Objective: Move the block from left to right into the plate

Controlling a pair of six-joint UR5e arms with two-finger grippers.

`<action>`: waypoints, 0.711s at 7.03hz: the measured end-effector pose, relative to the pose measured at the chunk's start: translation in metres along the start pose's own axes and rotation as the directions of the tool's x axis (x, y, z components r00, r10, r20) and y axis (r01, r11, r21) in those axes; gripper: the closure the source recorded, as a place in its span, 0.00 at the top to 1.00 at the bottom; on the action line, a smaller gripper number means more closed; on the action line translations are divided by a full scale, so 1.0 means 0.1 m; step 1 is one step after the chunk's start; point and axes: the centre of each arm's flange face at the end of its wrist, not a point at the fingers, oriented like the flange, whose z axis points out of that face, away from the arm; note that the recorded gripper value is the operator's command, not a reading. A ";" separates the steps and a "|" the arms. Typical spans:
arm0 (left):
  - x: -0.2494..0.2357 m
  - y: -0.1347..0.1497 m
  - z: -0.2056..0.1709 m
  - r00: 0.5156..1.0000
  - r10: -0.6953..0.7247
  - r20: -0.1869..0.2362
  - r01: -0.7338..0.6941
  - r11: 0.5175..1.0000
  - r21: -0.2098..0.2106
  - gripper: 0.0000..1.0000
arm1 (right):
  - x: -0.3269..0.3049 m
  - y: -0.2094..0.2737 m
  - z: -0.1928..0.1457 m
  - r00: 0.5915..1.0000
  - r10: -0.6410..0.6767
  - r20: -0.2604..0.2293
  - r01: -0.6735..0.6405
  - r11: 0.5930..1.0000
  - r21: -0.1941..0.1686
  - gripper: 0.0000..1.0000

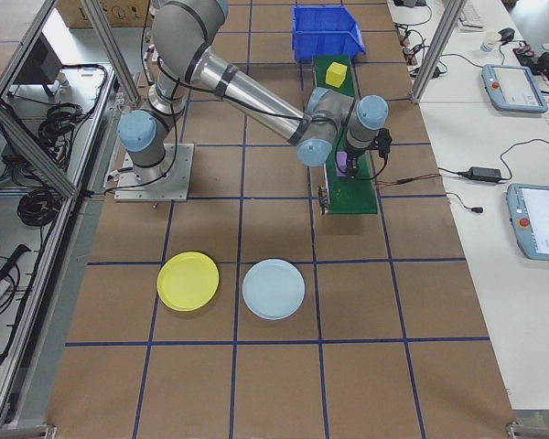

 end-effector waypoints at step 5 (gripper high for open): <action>0.00 -0.04 0.06 1.000 0.004 0.006 -0.004 1.000 -0.011 1.00 | 0.88 0.29 -0.53 0.939 -0.066 -0.338 0.044 0.996 -0.072 0.25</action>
